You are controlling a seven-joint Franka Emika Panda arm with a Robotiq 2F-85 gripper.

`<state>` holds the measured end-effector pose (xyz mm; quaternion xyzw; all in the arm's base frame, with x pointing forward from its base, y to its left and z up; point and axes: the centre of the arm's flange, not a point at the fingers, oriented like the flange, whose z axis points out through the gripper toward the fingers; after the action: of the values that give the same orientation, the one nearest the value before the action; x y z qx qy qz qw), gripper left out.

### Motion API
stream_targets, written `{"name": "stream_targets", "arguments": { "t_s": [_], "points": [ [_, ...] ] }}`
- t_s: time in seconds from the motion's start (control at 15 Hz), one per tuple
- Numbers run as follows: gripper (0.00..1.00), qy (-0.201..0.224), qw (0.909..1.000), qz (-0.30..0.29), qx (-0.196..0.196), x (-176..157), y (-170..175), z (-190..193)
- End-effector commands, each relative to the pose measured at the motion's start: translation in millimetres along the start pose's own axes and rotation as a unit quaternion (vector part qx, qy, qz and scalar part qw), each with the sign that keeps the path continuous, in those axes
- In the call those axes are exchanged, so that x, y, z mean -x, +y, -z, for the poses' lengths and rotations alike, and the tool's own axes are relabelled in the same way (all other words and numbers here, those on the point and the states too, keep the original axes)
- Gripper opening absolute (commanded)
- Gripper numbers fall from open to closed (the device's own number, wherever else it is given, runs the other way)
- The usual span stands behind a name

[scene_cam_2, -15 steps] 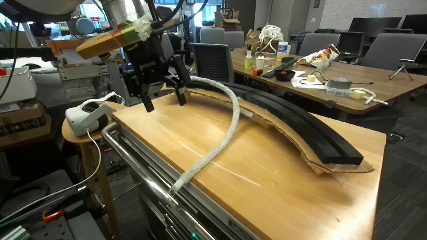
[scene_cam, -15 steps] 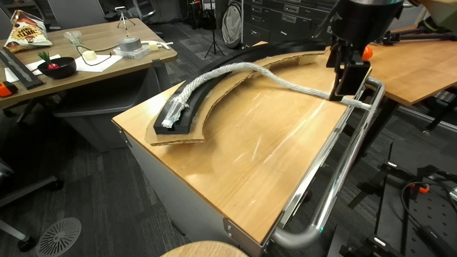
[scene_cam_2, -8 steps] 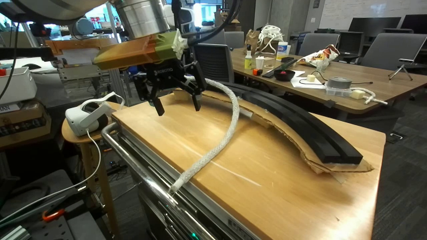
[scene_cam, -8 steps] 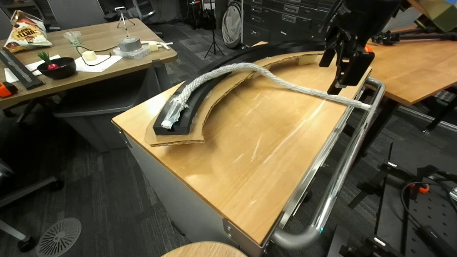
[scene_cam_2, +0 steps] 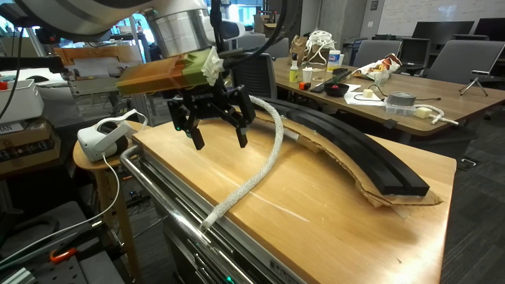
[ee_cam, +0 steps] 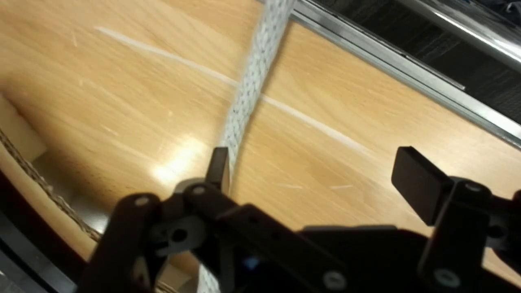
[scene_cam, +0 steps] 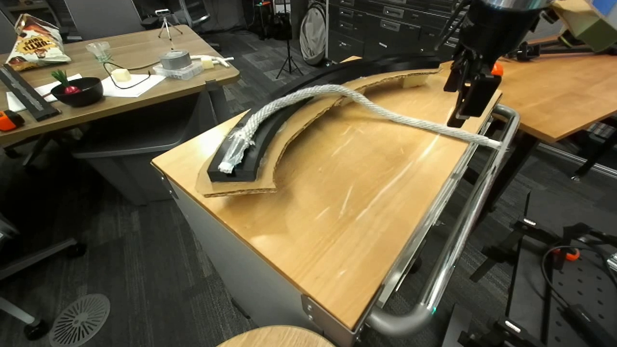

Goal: Place the rope along the black object

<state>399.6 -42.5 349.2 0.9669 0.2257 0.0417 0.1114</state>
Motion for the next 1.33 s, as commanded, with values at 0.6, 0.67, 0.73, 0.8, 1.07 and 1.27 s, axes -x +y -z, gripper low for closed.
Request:
{"name": "stream_targets", "arguments": {
  "t_s": [0.6,0.67,0.73,0.8,1.07,1.27],
  "points": [
    [1.0,-0.017,0.9969,-0.063,-0.045,45,57,-49],
    [1.0,-0.018,0.9965,-0.063,-0.051,44,58,-54],
    [0.99,-0.018,0.9963,-0.062,-0.057,44,59,-58],
    [0.97,-0.018,0.9961,-0.059,-0.062,44,60,-62],
    [0.71,-0.018,0.995,-0.056,-0.081,45,60,-72],
    [0.54,-0.02,0.9944,-0.055,-0.088,46,59,-76]
  ]
}}
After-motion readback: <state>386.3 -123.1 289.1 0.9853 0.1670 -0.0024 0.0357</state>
